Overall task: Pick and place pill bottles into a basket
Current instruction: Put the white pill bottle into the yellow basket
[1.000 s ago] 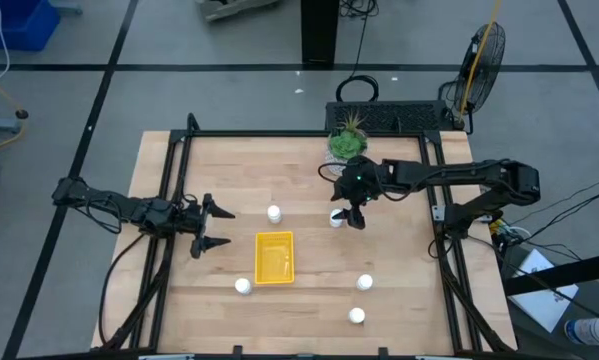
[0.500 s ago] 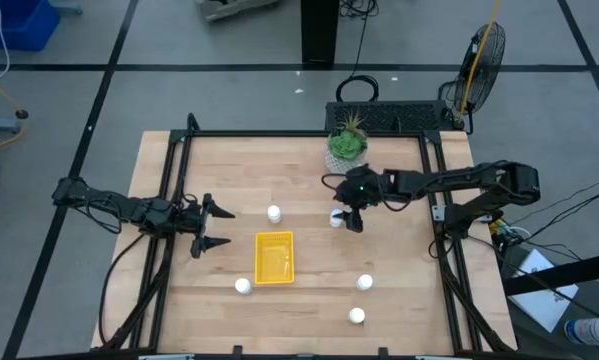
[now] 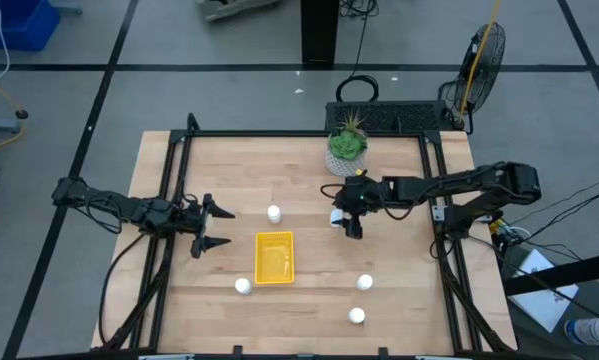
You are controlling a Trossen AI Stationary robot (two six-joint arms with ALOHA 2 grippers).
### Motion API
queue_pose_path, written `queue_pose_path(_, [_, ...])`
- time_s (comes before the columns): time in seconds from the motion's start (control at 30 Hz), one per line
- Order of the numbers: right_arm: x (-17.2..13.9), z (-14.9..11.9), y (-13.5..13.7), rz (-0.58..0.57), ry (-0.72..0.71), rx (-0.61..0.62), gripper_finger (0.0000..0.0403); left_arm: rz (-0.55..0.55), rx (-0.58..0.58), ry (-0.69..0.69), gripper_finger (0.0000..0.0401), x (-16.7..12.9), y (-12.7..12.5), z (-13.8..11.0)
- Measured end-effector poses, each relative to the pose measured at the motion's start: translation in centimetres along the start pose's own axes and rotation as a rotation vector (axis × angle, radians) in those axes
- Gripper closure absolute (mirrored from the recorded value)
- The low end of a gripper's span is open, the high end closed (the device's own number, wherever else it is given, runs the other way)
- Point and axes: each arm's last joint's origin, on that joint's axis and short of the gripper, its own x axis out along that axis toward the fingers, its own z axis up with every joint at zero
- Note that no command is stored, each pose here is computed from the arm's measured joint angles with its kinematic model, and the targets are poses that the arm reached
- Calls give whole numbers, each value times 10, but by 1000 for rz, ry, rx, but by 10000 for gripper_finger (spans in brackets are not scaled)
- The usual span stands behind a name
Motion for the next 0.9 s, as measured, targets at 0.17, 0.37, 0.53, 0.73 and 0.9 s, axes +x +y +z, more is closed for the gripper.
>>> queue_pose_path(0.17, [2,-1,3,10,8,-2,129,0,-10,0,36,0,0,0])
queue_pose_path(0.37, [3,-2,2,9,15,-1,129,-1,-20,1,36,0,0,0])
queue_pose_path(0.53, [3,-2,2,9,15,-2,129,-1,-19,1,36,0,0,0])
queue_pose_path(0.73, [3,-4,2,9,33,-1,129,-3,-19,2,36,0,0,0])
queue_pose_path(0.9, [3,-3,2,9,32,-1,131,-4,-18,3,36,0,0,0])
